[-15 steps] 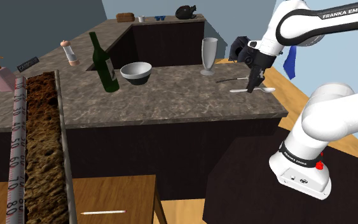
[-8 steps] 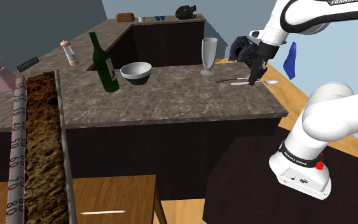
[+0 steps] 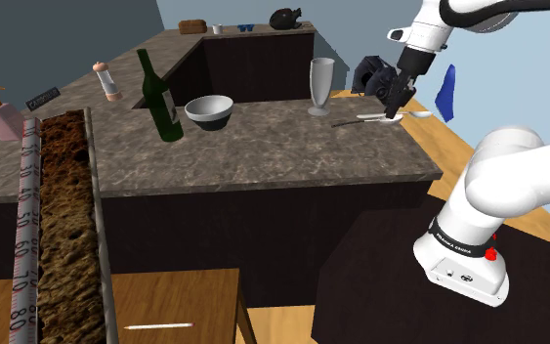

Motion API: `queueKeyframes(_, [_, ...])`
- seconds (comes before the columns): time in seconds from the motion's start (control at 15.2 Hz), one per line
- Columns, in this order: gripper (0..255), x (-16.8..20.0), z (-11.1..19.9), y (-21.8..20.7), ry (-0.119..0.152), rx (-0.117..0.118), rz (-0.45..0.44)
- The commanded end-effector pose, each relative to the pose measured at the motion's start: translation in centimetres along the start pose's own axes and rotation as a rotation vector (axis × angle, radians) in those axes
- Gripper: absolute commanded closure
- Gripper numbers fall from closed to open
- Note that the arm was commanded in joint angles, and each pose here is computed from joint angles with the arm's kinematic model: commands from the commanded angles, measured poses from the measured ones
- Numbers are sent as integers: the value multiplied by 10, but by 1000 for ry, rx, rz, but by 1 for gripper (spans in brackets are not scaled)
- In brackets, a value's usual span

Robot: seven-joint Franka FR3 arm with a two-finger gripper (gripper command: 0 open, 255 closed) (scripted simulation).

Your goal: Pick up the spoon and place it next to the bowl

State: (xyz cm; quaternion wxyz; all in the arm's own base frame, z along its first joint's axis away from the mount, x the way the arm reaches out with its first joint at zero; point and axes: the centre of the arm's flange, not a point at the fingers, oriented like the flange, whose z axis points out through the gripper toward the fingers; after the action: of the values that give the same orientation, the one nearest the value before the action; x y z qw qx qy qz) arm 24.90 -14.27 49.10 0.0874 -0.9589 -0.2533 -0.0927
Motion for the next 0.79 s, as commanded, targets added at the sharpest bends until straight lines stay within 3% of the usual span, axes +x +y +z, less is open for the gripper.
queueKeyframes(0.0, [255,2,-9,-1,0,0,0])
queueKeyframes(0.73, [255,143,22,9,0,0,0])
